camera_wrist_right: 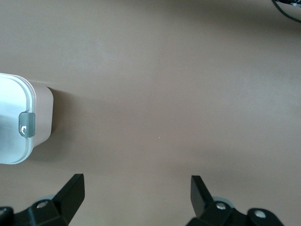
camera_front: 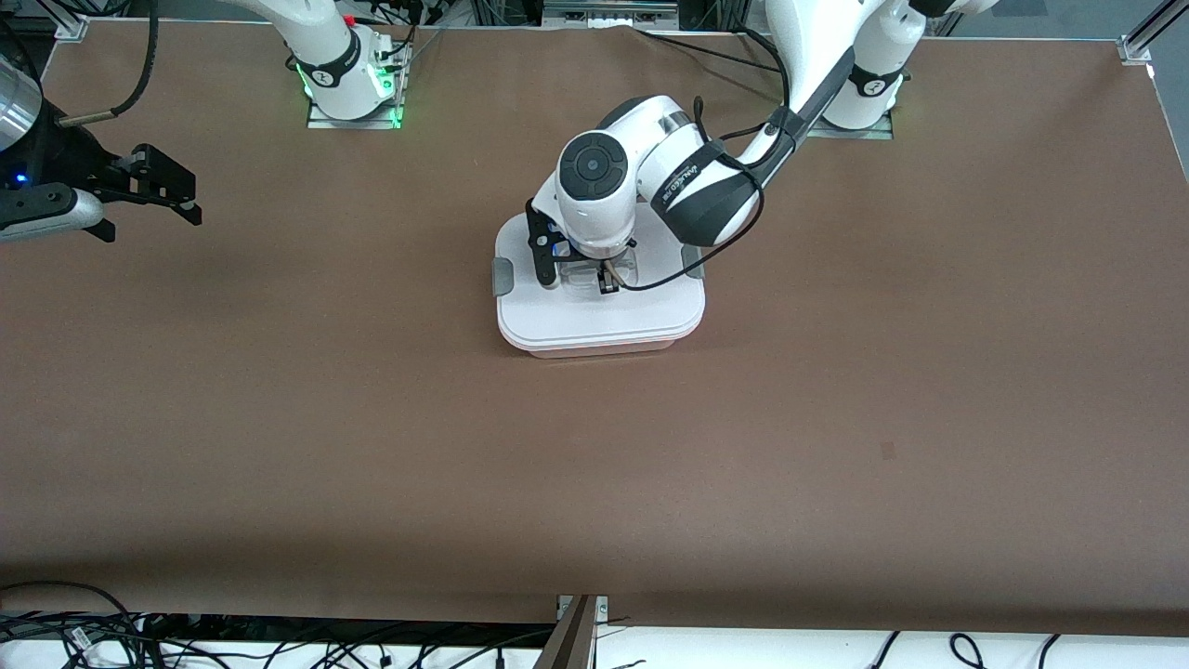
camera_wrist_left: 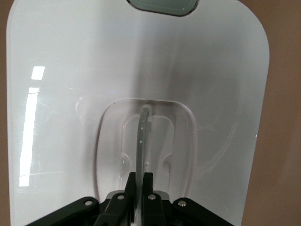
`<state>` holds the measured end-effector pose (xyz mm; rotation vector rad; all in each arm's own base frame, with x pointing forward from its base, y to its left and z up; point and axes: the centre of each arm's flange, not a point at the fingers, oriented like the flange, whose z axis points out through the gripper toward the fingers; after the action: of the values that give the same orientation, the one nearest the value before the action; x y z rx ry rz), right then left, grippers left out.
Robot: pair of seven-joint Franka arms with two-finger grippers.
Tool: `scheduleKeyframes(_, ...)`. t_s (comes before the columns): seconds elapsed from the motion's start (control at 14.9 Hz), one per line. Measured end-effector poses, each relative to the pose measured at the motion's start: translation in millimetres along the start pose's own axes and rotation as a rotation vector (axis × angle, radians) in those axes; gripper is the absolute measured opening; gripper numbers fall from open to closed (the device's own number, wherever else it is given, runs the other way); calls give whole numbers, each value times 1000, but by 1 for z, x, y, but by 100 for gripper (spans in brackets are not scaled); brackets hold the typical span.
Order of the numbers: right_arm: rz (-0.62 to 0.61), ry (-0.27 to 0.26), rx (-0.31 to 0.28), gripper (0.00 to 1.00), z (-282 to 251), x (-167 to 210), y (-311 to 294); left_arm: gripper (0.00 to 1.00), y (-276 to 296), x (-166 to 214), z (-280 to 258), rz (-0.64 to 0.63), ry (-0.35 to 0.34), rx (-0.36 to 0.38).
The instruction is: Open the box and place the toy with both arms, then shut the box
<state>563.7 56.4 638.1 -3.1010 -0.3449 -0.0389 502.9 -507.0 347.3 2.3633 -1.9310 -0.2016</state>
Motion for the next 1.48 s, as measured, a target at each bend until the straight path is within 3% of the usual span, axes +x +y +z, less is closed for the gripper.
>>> scheduleKeyframes(0.67, 0, 0, 0, 100, 0, 0, 0, 7, -1, 0, -2, 2, 2, 13)
scheduleKeyframes(1.14, 0, 0, 0, 100, 0, 0, 0, 63, 3, -4, -16, -20, -9, 21)
scheduleKeyframes(1.21, 0, 0, 0, 100, 0, 0, 0, 77, 6, -10, -29, -57, -27, 20)
scheduleKeyframes(1.35, 0, 0, 0, 100, 0, 0, 0, 95, 17, -32, -74, -189, -71, 30)
scheduleKeyframes(1.48, 0, 0, 0, 100, 0, 0, 0, 100, 29, -63, -129, -366, -106, 63)
